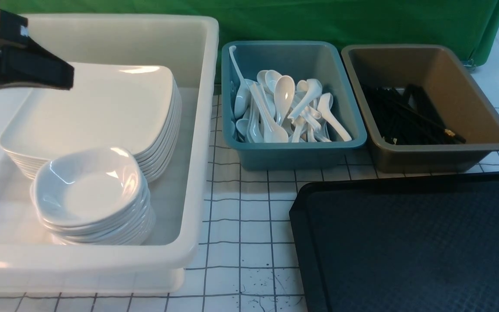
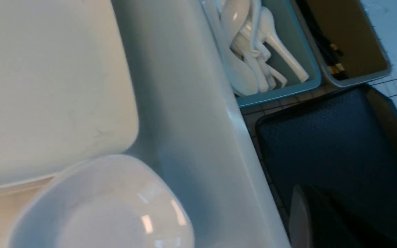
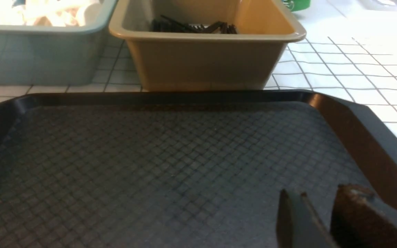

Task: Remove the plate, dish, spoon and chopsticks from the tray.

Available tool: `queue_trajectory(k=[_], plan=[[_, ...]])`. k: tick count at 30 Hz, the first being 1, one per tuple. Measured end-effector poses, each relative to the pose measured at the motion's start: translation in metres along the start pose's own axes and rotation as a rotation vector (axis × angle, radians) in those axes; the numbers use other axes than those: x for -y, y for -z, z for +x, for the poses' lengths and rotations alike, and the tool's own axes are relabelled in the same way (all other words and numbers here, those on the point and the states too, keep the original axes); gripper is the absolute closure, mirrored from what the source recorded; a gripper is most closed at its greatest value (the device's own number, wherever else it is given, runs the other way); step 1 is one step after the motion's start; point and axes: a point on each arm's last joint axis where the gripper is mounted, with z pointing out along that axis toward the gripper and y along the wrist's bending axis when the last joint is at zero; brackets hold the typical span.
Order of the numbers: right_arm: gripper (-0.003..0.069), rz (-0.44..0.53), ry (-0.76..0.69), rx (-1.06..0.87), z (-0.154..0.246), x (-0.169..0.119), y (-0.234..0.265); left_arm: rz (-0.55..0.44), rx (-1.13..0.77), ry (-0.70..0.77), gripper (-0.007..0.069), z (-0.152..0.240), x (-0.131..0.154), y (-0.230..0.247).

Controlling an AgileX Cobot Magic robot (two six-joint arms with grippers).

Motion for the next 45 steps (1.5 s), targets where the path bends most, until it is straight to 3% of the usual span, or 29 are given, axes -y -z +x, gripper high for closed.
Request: queue_trajectory(k=[6, 7, 8, 14, 19, 24, 30, 38, 41, 45], plan=[[0.0421, 0.002, -0.001, 0.000, 0.000, 0.000, 0.000, 0.127, -0.137, -0.054, 0.0628, 0.021, 0.030, -0.032], [0.0421, 0.002, -0.001, 0.000, 0.000, 0.000, 0.000, 0.188, -0.201, -0.107, 0.0628, 0.029, 0.049, -0.041], [0.0421, 0.002, -0.001, 0.000, 0.000, 0.000, 0.000, 0.188, -0.201, -0.107, 0.0628, 0.029, 0.049, -0.041], [0.0419, 0.002, -0.001, 0.000, 0.000, 0.000, 0.000, 0.316, -0.327, -0.300, 0.0628, 0.063, 0.116, -0.037], [0.0419, 0.002, -0.001, 0.000, 0.000, 0.000, 0.000, 0.310, -0.350, -0.485, 0.0628, 0.088, 0.139, -0.013], [0.0419, 0.002, -0.001, 0.000, 0.000, 0.000, 0.000, 0.283, -0.351, -0.499, 0.0628, 0.113, 0.135, 0.002], [0.0419, 0.002, -0.001, 0.000, 0.000, 0.000, 0.000, 0.232, -0.159, -0.394, 0.0628, 0.138, 0.116, 0.009], [0.0419, 0.002, -0.001, 0.000, 0.000, 0.000, 0.000, 0.126, 0.545, -0.215, 0.0628, 0.153, 0.072, 0.012], [0.0419, 0.002, -0.001, 0.000, 0.000, 0.000, 0.000, 0.103, 0.704, -0.166, 0.0628, 0.156, 0.061, 0.017], [0.0419, 0.002, -0.001, 0.000, 0.000, 0.000, 0.000, 0.093, 0.779, -0.151, 0.0627, 0.157, 0.056, 0.021]])
